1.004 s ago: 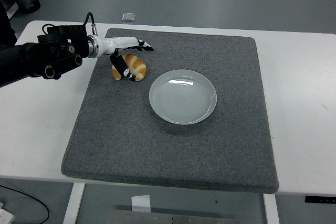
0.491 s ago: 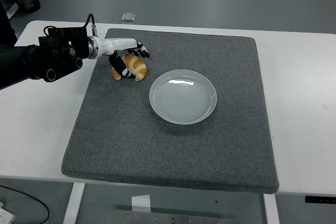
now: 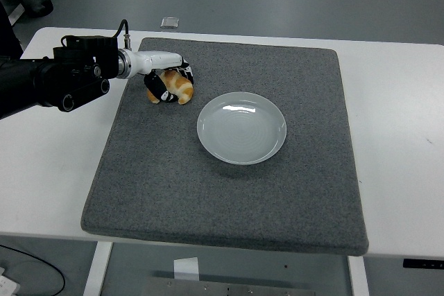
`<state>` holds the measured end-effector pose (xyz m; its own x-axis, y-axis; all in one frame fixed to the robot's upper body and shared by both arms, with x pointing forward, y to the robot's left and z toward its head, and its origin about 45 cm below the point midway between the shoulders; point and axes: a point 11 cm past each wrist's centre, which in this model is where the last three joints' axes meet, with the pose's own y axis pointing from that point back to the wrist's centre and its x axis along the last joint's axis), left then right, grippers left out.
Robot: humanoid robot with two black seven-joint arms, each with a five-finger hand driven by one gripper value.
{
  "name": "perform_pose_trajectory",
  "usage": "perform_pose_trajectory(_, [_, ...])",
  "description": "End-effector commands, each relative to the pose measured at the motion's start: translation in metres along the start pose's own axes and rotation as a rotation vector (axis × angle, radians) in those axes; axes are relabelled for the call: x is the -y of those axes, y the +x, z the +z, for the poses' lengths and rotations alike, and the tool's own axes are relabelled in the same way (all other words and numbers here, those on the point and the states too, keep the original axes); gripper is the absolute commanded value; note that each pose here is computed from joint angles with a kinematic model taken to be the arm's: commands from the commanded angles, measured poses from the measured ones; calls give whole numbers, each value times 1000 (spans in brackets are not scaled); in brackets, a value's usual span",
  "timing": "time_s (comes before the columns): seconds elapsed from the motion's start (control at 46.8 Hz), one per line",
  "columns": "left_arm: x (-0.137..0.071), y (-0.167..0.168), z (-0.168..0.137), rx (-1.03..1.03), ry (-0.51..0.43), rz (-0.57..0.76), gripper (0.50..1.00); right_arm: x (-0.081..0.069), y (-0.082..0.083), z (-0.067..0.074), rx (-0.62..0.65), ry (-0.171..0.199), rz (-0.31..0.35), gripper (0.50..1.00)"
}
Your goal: Place the bread on the plate
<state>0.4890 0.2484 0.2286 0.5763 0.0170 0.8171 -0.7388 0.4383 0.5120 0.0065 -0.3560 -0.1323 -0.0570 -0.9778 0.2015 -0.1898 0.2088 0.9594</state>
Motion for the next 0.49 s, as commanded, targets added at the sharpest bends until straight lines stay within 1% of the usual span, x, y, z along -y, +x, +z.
perform_pose_trajectory(0.0, [0,0,1,9,-1,-1,617,0,0,0,0,0,0,932])
perform_pose_trajectory(0.043, [0,1,1,10,-1,6,570,0,0,0,1,0,0,932])
perform_pose_trajectory(0.085, [2,0,3,15,-4,7,534,0,0,0,0,0,0,932])
perform_pose_trajectory(0.107, [2,0,4,16,-5,9,500,0,0,0,0,0,0,932])
perform_pose_trajectory(0.47, [3,4,6,18,-8,18,500,0,0,0,-2,0,0,932])
